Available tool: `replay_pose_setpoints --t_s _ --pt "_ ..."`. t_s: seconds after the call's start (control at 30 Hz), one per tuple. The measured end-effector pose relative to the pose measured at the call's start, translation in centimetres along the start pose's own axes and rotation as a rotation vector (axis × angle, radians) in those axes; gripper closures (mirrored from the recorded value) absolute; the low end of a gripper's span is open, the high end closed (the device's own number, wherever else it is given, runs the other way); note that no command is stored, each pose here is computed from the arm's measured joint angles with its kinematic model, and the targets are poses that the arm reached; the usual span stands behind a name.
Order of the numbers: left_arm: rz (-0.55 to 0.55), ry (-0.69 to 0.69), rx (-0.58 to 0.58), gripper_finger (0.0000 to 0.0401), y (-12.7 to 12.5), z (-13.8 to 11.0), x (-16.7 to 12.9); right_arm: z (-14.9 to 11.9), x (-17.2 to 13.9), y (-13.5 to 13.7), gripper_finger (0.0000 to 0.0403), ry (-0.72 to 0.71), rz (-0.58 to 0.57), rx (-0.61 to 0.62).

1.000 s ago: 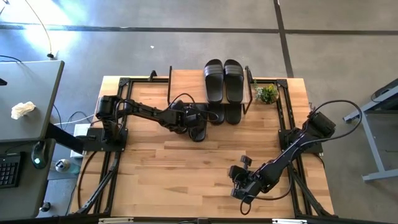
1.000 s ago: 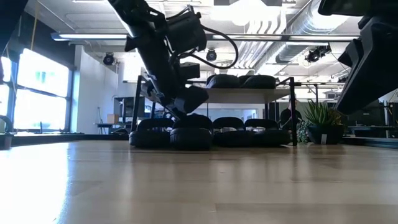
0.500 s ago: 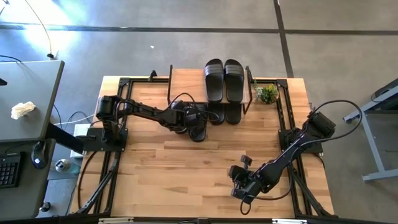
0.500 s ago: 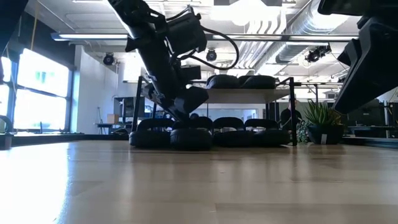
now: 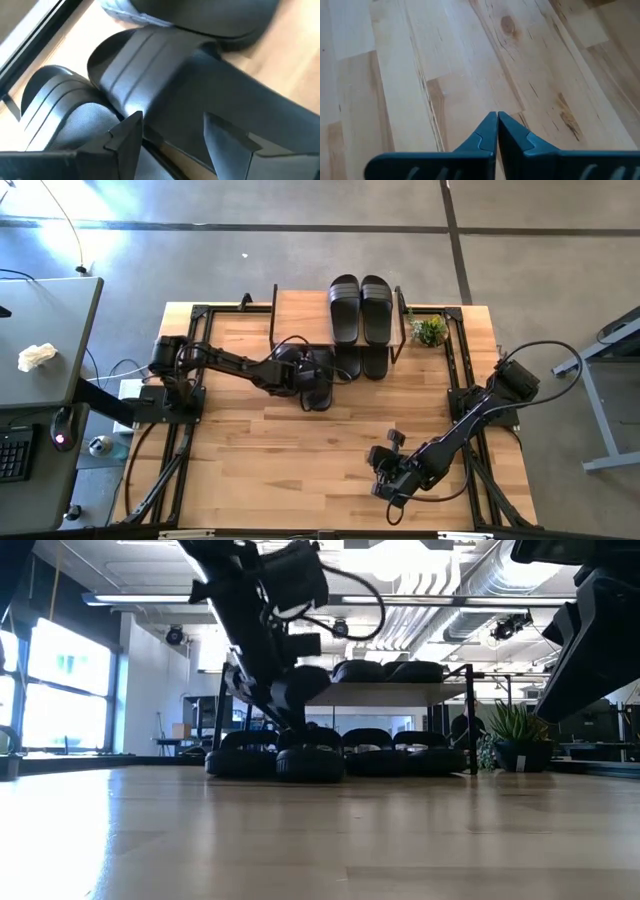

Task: Pick and place slides into the shelf
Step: Put the black slipper under the shelf

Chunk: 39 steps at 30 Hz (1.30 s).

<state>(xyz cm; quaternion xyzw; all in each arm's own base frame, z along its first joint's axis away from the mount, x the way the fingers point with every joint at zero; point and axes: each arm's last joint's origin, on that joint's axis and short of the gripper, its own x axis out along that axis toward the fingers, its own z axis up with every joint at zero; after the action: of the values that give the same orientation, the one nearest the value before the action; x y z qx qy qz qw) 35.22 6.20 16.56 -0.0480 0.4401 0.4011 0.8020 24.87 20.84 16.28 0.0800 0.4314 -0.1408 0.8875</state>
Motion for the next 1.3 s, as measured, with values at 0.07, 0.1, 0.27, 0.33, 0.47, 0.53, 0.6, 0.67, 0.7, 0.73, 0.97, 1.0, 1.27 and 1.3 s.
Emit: replay_pose_setpoints --t_s 0.07,0.1,0.27,0.33,0.47,0.53,0.6,0.67,0.7,0.73,0.97,1.0,1.27,1.3 --pt "-0.005 0.001 0.009 0.0204 -0.3 0.4 -0.6 0.0 0.0 0.0 0.0399 -0.004 -0.006 -0.002" --pt "-0.001 0.006 0.015 0.0204 -0.3 0.6 -0.9 0.0 0.0 -0.1 0.0399 -0.005 -0.009 -0.003" --pt "0.006 0.003 0.018 0.0203 -0.3 1.3 -1.4 0.0 0.0 -0.1 0.0399 -0.012 -0.017 -0.005" --pt "0.010 -0.002 0.016 0.0203 -0.3 1.4 -1.5 0.0 0.0 -0.1 0.0399 -0.016 -0.020 -0.007" --pt "-0.012 0.014 0.021 0.0202 -0.3 1.4 -1.6 0.0 0.0 -0.1 0.0399 -0.019 -0.020 -0.002" --pt "-0.074 0.040 0.012 0.0201 -0.5 1.3 -2.0 0.0 0.0 -0.1 0.0399 -0.019 -0.020 0.000" --pt "-0.131 0.053 0.002 0.0203 -0.7 1.3 -2.4 0.0 0.0 -0.1 0.0399 -0.021 -0.021 -0.001" --pt "-0.187 0.063 0.013 0.0208 -1.0 1.2 -3.3 0.1 0.0 -0.1 0.0399 -0.024 -0.023 -0.004" --pt "-0.214 0.056 0.017 0.0212 -1.2 1.3 -3.9 0.1 0.0 -0.1 0.0399 -0.025 -0.024 -0.008" --pt "-0.242 0.057 0.033 0.0217 -1.2 1.2 -4.5 0.1 0.0 -0.1 0.0399 -0.027 -0.027 -0.010" --pt "-0.538 0.011 0.200 0.0267 -2.7 0.8 -9.6 0.0 0.0 -0.2 0.0399 -0.021 -0.039 -0.019" --pt "-0.611 0.021 0.232 0.0276 -3.0 0.6 -10.2 0.0 0.0 -0.3 0.0399 -0.020 -0.039 -0.020" --pt "-0.986 0.185 0.304 0.0362 -5.7 -1.3 -12.1 0.0 0.0 -0.3 0.0400 -0.014 -0.038 -0.019" --pt "-0.946 0.180 0.312 0.0373 -5.9 -1.6 -12.1 0.0 0.0 -0.3 0.0401 -0.013 -0.041 -0.018"
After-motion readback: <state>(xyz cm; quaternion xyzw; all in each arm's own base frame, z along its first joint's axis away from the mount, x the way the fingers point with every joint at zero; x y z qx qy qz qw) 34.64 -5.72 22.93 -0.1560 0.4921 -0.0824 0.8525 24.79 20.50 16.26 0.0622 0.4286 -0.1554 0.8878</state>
